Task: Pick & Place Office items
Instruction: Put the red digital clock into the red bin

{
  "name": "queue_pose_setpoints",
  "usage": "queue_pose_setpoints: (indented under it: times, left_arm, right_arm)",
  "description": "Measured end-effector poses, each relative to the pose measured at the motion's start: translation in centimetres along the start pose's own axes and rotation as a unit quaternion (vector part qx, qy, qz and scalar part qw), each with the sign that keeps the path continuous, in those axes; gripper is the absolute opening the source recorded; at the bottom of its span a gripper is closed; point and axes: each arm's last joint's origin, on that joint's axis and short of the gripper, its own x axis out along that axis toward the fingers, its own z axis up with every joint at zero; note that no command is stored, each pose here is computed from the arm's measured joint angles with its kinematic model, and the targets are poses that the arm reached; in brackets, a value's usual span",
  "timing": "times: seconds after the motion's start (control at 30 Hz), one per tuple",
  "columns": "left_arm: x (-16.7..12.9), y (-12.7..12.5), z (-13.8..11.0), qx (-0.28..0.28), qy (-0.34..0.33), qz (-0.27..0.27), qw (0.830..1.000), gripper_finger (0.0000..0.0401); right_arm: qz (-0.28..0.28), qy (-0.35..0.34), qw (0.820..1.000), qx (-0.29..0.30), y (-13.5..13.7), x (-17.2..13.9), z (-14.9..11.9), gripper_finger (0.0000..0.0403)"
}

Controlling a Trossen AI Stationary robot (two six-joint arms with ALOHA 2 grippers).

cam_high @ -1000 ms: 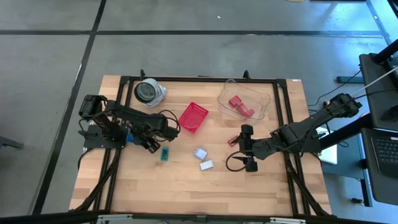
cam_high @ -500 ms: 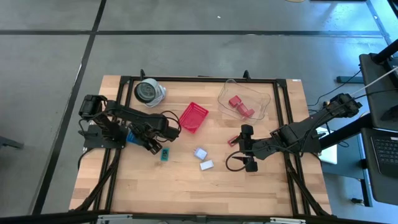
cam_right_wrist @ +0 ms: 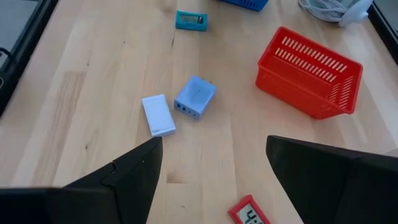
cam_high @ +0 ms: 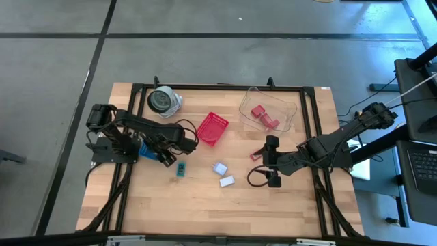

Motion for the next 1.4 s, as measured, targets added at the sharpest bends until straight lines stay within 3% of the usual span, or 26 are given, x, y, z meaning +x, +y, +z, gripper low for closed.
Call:
queue_pose_setpoints:
  times: [0.27,0.4,0.57,0.7,0.8,0.97,1.17,1.23,1.4]
  left_arm:
    - [-3.8,0.7,-0.5,-0.013,-0.085,-0.049,0.995,0.0249]
    - [-6.4,0.3,-0.8,-0.043,-0.174,-0.094,0.979,0.0249]
    - [-9.2,-2.0,-1.0,-0.017,-0.317,-0.184,0.93,0.0249]
    - [-10.5,-4.2,-0.9,0.032,-0.39,-0.266,0.881,0.0249]
    - [-11.0,-5.7,-0.8,0.039,-0.434,-0.31,0.845,0.0249]
    - [-10.9,-8.3,-1.7,0.171,-0.488,-0.277,0.81,0.0249]
    - [-10.0,-11.9,-3.1,0.32,-0.564,-0.18,0.74,0.0249]
    - [-9.5,-12.9,-3.0,0.337,-0.565,-0.168,0.734,0.0249]
    - [-8.8,-13.7,-3.5,0.329,-0.55,-0.183,0.746,0.0248]
  right_arm:
    - [0.003,-0.001,1.0,0.006,0.0,0.0,0.0,0.029]
    - [0.002,0.001,1.0,0.013,0.0,0.0,0.0,0.029]
    - [0.005,0.0,0.999,0.037,0.0,0.0,0.0,0.029]
    - [0.044,0.015,0.997,0.059,0.3,0.0,-0.1,0.029]
    - [0.066,0.024,0.995,0.077,0.4,0.0,-0.1,0.029]
    - [0.079,0.028,0.994,0.076,0.6,-0.1,-0.2,0.029]
    - [0.079,0.028,0.992,0.089,0.6,-0.1,-0.1,0.029]
    - [0.073,0.027,0.991,0.105,0.6,-0.1,-0.1,0.029]
    - [0.051,0.02,0.99,0.128,0.5,0.4,0.0,0.0298]
